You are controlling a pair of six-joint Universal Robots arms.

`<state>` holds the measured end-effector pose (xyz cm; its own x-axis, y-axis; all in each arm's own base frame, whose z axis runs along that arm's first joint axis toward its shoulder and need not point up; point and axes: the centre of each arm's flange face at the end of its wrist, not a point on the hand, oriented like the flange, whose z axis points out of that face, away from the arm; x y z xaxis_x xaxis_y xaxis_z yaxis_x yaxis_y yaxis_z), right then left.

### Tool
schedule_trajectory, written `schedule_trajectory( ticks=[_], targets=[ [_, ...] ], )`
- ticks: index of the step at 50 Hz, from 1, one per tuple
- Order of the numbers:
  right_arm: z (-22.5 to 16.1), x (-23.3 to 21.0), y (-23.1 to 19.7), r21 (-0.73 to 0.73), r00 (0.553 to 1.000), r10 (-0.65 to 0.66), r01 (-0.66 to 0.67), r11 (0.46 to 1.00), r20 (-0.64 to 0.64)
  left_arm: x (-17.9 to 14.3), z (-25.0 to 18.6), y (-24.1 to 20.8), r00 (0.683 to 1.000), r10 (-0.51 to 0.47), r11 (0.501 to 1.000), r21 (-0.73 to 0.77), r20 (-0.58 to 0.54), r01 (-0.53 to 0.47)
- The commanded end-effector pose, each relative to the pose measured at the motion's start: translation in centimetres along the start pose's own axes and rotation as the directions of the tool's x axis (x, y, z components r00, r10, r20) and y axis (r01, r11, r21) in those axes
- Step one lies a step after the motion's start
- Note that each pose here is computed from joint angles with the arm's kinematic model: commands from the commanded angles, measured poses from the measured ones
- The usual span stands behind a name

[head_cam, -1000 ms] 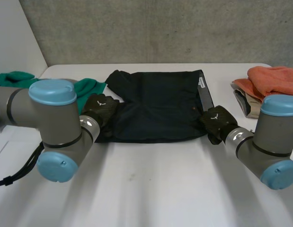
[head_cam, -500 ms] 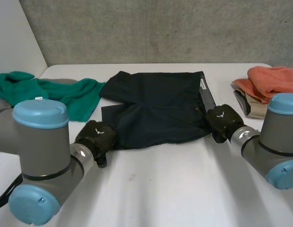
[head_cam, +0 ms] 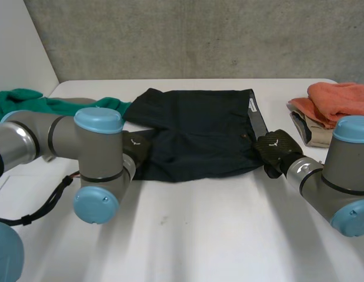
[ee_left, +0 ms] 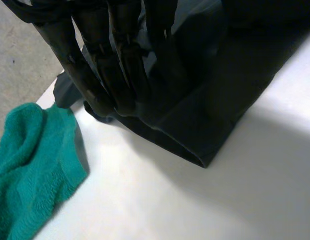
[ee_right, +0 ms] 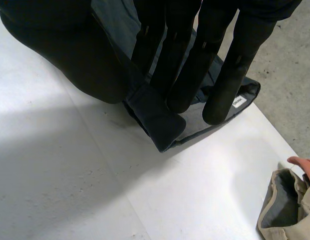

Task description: Fold the laundry.

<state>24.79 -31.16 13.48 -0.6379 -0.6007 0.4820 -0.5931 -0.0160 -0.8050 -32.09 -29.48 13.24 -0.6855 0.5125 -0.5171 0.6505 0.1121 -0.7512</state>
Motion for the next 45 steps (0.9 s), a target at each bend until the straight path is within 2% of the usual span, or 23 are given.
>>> schedule_trajectory(
  ticks=[1,4,8,12,15,19,20,23,24,28,31,32,35,36,39,40,45],
  targets=[
    [0.0,0.3,0.0,-0.002,1.000,0.002,-0.002,1.000,-0.005,-0.1,0.9,-0.1,0.999,0.041,0.998,0.040,0.033,-0.042],
    [-0.1,0.3,-0.2,-0.001,1.000,-0.001,0.001,1.000,-0.006,-0.4,0.4,-0.3,0.998,0.051,0.998,0.035,0.032,-0.052],
    [-1.3,0.7,-1.4,-0.006,0.999,-0.040,0.040,0.999,0.000,-1.1,-2.5,-0.9,0.999,0.038,0.999,0.016,0.000,-0.038],
    [-3.5,1.0,-2.7,-0.057,0.991,-0.126,0.128,0.990,0.048,-1.6,-8.2,-1.9,0.995,0.035,0.999,0.012,-0.093,-0.034],
    [-4.8,1.3,-3.0,-0.105,0.980,-0.174,0.184,0.977,0.092,-1.5,-10.6,-1.8,0.987,0.049,0.999,-0.006,-0.155,-0.051],
    [-7.1,0.9,-2.7,-0.208,0.952,-0.218,0.262,0.942,0.213,-1.0,-14.1,-0.4,0.958,0.068,0.990,-0.100,-0.278,-0.099],
    [-8.3,0.6,-2.6,-0.251,0.936,-0.221,0.291,0.923,0.275,-0.7,-15.6,0.3,0.937,0.077,0.980,-0.148,-0.342,-0.134],
    [-10.4,0.2,-2.9,-0.287,0.905,-0.221,0.334,0.898,0.363,-0.1,-17.7,1.2,0.894,0.081,0.961,-0.203,-0.441,-0.188],
    [-11.8,-0.2,-2.9,-0.310,0.885,-0.210,0.355,0.882,0.415,0.2,-19.1,1.5,0.862,0.079,0.952,-0.218,-0.501,-0.214],
    [-13.6,-0.4,-3.1,-0.283,0.852,-0.237,0.398,0.873,0.467,0.2,-21.3,1.2,0.821,0.077,0.955,-0.195,-0.565,-0.224],
    [-13.9,-0.1,-3.1,-0.257,0.846,-0.255,0.407,0.877,0.469,-0.2,-21.4,0.4,0.835,0.097,0.965,-0.153,-0.542,-0.211],
    [-13.9,0.2,-2.9,-0.253,0.847,-0.255,0.403,0.879,0.466,-0.7,-20.9,-0.2,0.859,0.108,0.973,-0.125,-0.501,-0.195],
    [-13.0,1.0,-2.4,-0.263,0.863,-0.240,0.382,0.886,0.445,-1.4,-19.3,-1.2,0.897,0.130,0.981,-0.078,-0.423,-0.179],
    [-12.1,1.6,-2.1,-0.268,0.881,-0.229,0.358,0.894,0.414,-1.9,-17.8,-1.8,0.921,0.147,0.983,-0.049,-0.361,-0.176],
    [-10.3,2.6,-2.4,-0.260,0.922,-0.200,0.293,0.920,0.331,-2.8,-15.3,-3.1,0.955,0.155,0.987,-0.008,-0.252,-0.162],
    [-8.9,3.2,-2.6,-0.248,0.950,-0.164,0.232,0.941,0.267,-3.3,-13.4,-4.1,0.971,0.154,0.988,0.025,-0.184,-0.151],
    [-4.6,4.1,-3.7,-0.155,0.992,-0.072,0.087,0.984,0.102,-4.4,-7.9,-7.4,0.992,0.123,0.977,0.174,-0.013,-0.119]
  ],
)
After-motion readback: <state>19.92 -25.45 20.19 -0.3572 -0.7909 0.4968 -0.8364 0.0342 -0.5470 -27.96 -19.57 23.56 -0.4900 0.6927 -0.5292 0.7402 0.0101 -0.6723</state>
